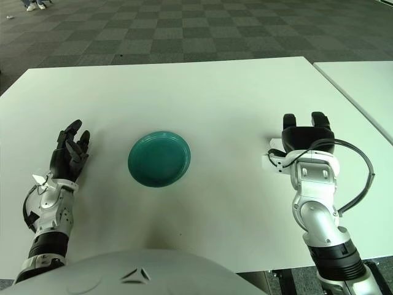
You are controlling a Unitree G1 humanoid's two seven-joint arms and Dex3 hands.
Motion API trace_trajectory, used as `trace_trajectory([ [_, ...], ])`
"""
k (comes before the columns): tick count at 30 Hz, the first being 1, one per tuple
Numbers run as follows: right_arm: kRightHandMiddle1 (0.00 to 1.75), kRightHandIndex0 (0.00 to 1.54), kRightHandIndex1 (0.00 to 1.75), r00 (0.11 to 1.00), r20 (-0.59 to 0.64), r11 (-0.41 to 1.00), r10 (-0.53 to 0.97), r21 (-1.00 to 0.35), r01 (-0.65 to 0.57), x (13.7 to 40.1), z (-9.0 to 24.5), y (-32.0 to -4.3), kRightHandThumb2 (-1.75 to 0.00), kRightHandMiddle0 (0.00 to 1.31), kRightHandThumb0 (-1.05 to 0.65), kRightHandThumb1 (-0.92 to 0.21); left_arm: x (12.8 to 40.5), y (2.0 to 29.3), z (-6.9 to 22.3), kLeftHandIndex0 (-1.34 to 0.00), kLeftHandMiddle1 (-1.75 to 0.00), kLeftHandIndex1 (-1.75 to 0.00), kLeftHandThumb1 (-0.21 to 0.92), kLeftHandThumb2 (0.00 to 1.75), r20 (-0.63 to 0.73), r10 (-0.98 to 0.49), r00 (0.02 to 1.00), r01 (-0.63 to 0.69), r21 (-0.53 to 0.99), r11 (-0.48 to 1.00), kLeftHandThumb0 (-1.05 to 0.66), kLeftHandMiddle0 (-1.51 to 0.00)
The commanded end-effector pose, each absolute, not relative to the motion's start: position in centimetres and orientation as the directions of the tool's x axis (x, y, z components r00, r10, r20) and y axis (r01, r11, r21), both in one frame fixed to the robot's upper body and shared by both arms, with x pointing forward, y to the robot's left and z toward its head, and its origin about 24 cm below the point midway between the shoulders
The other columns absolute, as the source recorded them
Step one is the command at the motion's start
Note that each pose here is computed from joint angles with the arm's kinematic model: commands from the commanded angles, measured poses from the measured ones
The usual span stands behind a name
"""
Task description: Put the charger into the plate.
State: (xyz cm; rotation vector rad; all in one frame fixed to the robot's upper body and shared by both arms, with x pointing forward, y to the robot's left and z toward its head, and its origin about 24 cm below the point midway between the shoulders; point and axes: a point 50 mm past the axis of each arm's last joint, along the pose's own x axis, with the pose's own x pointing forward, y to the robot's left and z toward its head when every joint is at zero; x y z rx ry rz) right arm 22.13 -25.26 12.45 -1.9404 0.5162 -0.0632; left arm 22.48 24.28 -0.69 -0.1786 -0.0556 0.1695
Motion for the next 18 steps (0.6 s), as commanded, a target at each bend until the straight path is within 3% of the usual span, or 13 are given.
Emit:
trace_trajectory([
  [1, 0.00, 0.00, 0.00, 0.893, -0.174, -0.326, -0.416, -0.888, -0.325, 21.8, 12.4, -25.9, -1.02, 0.00, -1.05, -0.92, 22.1, 24.4, -1.9, 0.00, 0.00, -0.72, 0.92, 1.04, -0.034, 0.173, 0.984, -0.177, -0.189, 0.966, -0.93, -0.30],
  [7, 0.00, 0.00, 0.00, 0.886, -0.173, -0.311, -0.430, -0.893, -0.326, 21.8, 12.0, -26.4, -1.01, 0.00, -1.05, -0.92, 22.3, 24.6, -1.9, 0.00, 0.00, -0.72, 0.92, 1.04, -0.035, 0.174, 0.984, -0.177, -0.189, 0.966, -0.93, -0.30],
  [9, 0.00, 0.00, 0.00, 0.883, -0.164, -0.288, -0.441, -0.905, -0.312, 21.7, 11.8, -26.6, -1.01, 0.00, -1.05, -0.92, 23.2, 22.1, -2.6, 0.00, -0.01, -0.72, 0.92, 0.98, -0.117, 0.066, 0.991, -0.110, -0.426, 0.898, -0.90, -0.32],
  [11, 0.00, 0.00, 0.00, 0.880, -0.162, -0.271, -0.446, -0.913, -0.305, 21.6, 11.7, -26.8, -1.01, 0.00, -1.05, -0.92, 23.6, 20.8, -2.7, 0.00, -0.02, -0.71, 0.92, 0.93, -0.137, -0.001, 0.991, -0.073, -0.532, 0.844, -0.86, -0.35],
  [18, 0.00, 0.00, 0.00, 0.875, -0.177, -0.249, -0.450, -0.916, -0.314, 21.5, 11.5, -27.2, -0.99, 0.00, -1.05, -0.92, 23.8, 20.8, -2.4, 0.00, -0.03, -0.73, 0.92, 0.89, -0.149, -0.030, 0.988, -0.057, -0.544, 0.837, -0.82, -0.38],
])
